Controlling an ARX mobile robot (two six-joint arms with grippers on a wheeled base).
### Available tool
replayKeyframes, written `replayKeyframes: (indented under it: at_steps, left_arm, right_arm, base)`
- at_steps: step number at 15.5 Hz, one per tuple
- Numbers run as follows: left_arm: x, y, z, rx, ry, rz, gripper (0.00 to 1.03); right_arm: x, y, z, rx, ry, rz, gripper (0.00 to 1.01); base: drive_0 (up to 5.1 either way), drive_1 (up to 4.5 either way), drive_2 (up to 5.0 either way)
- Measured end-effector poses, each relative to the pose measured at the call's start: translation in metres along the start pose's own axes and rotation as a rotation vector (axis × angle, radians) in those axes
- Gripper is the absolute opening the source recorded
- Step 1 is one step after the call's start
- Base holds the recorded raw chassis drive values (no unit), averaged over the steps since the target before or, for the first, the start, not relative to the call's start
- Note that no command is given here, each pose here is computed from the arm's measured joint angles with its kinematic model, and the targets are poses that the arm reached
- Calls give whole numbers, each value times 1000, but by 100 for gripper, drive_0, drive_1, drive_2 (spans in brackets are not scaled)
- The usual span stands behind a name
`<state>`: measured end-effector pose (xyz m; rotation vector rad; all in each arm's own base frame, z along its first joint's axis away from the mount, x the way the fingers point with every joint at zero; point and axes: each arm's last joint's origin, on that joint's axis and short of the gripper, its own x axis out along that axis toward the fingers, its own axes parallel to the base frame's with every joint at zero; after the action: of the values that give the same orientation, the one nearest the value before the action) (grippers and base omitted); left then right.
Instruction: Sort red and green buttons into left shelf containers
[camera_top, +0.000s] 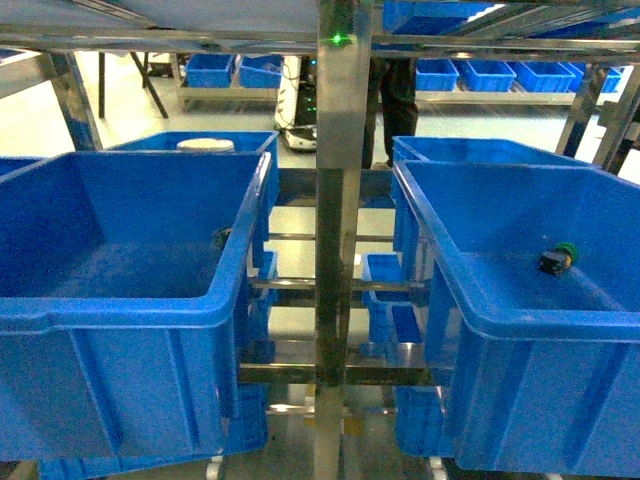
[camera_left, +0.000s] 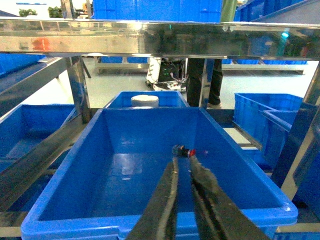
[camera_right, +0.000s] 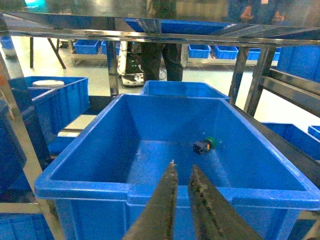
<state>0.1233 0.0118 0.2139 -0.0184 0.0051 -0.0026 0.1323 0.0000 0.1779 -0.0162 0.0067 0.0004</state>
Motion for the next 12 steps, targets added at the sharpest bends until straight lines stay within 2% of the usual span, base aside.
replayKeyframes:
  at_steps: [3,4,5,7,12]
  left_arm:
    - [-1,-1,-4,0,-2,0,1]
    - [-3,-7,-8,2,-4,15,1]
    - [-5,-13,-14,2,-3,-17,2]
    - [-8,-11,-22,3,-5,9,2]
    - [-14,-11,-35,4,-1,4,2]
  right_arm:
    - [-2,0,-1,0,0,0,1]
    - [-4,0,-2,2,-5,0,2]
    - [-6,0,-5,3,-26,-1,2]
    - [-10,0,-8,2,-14,-1,2]
    - [-19,0,-7,3,-21,-1,2]
  base:
    - [0,0,0]
    - [0,0,0]
    - [0,0,0]
    - [0,0,0]
    - [0,0,0]
